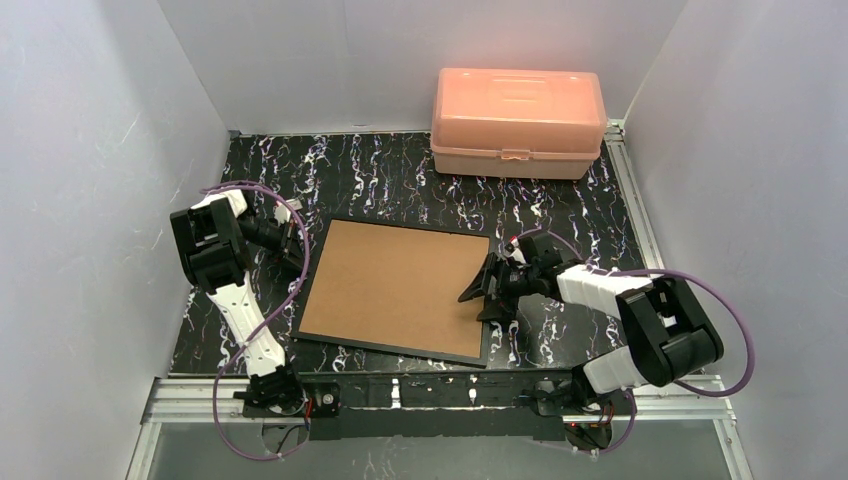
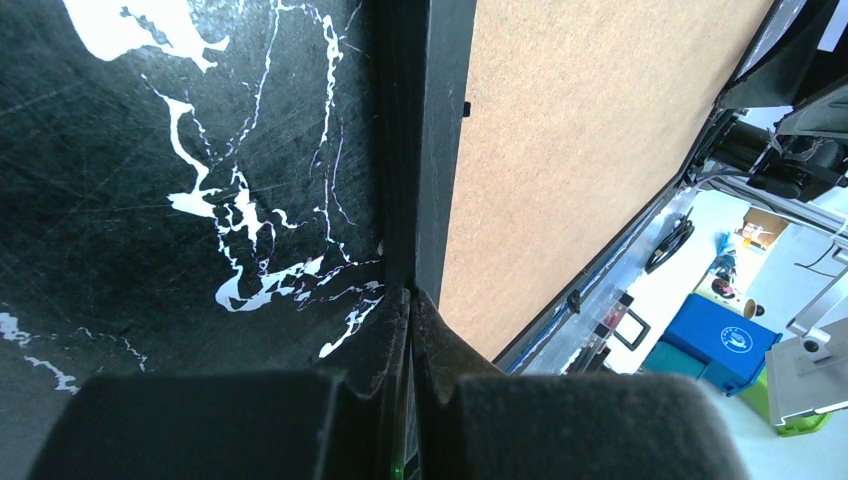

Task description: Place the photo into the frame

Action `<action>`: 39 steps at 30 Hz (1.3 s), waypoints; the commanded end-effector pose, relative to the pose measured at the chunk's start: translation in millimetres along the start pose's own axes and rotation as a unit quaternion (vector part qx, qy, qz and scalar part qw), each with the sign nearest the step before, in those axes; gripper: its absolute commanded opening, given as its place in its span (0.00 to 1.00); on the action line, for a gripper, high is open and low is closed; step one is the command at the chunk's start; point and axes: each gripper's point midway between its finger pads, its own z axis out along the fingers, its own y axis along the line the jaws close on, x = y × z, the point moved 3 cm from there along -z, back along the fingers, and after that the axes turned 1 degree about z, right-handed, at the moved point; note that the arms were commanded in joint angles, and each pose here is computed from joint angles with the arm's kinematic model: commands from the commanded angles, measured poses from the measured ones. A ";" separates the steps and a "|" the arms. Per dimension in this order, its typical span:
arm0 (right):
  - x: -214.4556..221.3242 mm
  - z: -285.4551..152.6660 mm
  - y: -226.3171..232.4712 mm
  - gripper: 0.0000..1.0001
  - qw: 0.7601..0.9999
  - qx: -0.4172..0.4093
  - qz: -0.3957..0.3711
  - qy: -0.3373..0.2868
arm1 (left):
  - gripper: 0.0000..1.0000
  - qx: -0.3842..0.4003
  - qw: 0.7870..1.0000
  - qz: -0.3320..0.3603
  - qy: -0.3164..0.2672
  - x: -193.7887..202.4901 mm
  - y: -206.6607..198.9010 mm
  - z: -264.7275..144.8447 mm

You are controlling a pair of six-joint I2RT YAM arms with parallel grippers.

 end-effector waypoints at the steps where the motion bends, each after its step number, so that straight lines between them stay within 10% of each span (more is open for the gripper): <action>1: -0.4 8.6 -16.0 0.80 1.000 0.026 0.006 -0.008 | 0.00 0.003 1.000 0.018 -0.002 2.9 -14.1 -4.8; 39: -14.7 -9.4 -12.3 0.78 0.998 0.036 -0.046 -0.012 | 0.00 0.002 1.000 0.019 -0.004 2.8 -13.9 -6.0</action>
